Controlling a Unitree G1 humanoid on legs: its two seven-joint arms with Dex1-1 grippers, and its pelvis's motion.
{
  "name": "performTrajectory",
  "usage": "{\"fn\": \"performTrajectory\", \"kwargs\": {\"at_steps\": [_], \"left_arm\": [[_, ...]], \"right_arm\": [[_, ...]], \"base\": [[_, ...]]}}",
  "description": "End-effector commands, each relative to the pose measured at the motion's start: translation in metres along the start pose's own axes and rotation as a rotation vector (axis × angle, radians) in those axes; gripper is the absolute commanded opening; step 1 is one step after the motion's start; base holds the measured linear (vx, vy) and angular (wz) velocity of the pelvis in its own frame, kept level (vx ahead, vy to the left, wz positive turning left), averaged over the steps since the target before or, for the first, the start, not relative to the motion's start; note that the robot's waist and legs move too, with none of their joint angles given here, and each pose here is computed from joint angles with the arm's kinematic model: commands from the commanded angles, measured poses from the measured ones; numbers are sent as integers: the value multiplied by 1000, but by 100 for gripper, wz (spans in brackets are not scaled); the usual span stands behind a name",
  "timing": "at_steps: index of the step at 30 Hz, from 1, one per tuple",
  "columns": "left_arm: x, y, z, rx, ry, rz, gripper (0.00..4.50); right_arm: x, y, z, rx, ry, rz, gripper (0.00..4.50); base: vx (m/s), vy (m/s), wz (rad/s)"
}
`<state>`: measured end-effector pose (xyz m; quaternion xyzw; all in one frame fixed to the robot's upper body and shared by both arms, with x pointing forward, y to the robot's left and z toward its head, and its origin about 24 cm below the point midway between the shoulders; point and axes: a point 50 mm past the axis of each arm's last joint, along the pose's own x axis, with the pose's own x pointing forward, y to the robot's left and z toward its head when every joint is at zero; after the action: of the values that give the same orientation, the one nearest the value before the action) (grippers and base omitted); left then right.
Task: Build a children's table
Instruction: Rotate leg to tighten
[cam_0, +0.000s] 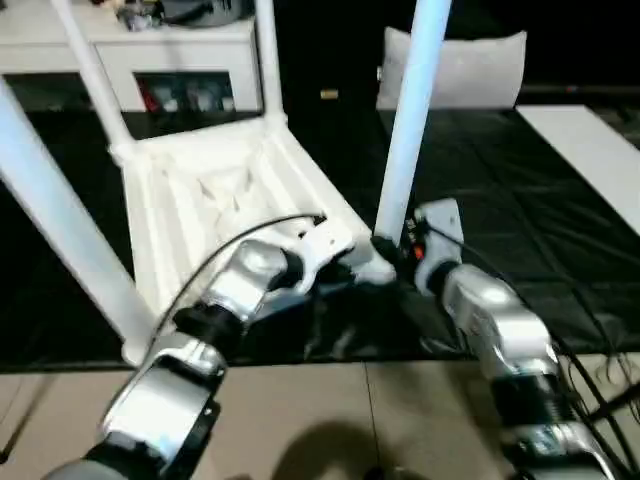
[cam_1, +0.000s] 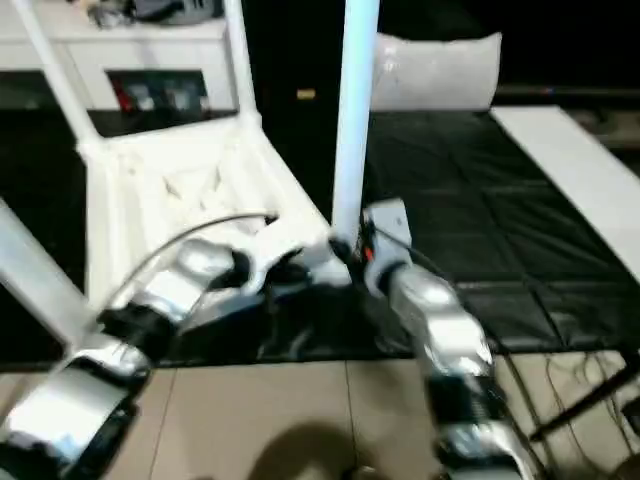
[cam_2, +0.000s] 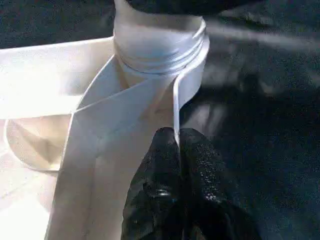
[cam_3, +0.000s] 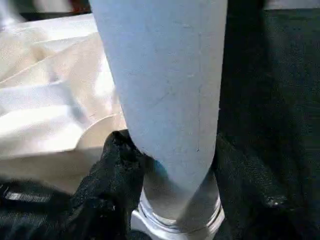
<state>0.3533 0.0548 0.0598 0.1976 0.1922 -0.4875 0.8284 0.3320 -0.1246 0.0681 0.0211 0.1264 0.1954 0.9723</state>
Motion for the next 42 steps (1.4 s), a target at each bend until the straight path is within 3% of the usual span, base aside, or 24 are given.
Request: {"fn": "performTrajectory", "kwargs": {"at_steps": [1, 2, 3, 8, 15, 17, 24, 27, 32, 42], "left_arm": [[1, 3, 25, 41, -79, 36, 0], [0, 4, 24, 41, -77, 39, 0], [-1, 4, 23, 43, -73, 40, 0], [-10, 8, 13, 78, -51, 0, 0], [-27, 12, -4, 147, -8, -117, 0], [-35, 11, -12, 206, 13, -201, 0], [-54, 5, -26, 349, 67, -457, 0], [-59, -1, -26, 408, 75, -576, 0], [-57, -10, -23, 448, 68, -665, 0], [-55, -13, -21, 487, 63, -704, 0]], "right_arm": [[3, 9, 3, 26, -33, 26, 267], [3, 10, 4, 30, -43, 31, 267], [2, 10, 5, 31, -52, 35, 299], [-7, -1, 6, 9, -70, 79, 331], [-26, -27, 7, -72, -48, 217, 388], [-36, -39, 6, -138, -4, 305, 411], [-58, -40, 4, -213, 70, 619, 427], [-64, -36, 3, -206, 99, 767, 393], [-64, -28, 0, -181, 122, 868, 350], [-62, -18, -3, -152, 150, 979, 260]], "base": [[70, 31, -14], [83, 5, 0], [82, -5, 0], [51, -17, -2], [0, 0, 0], [0, 0, 0], [0, 0, 0], [0, 0, 0], [0, 0, 0], [0, 0, 0]]}}
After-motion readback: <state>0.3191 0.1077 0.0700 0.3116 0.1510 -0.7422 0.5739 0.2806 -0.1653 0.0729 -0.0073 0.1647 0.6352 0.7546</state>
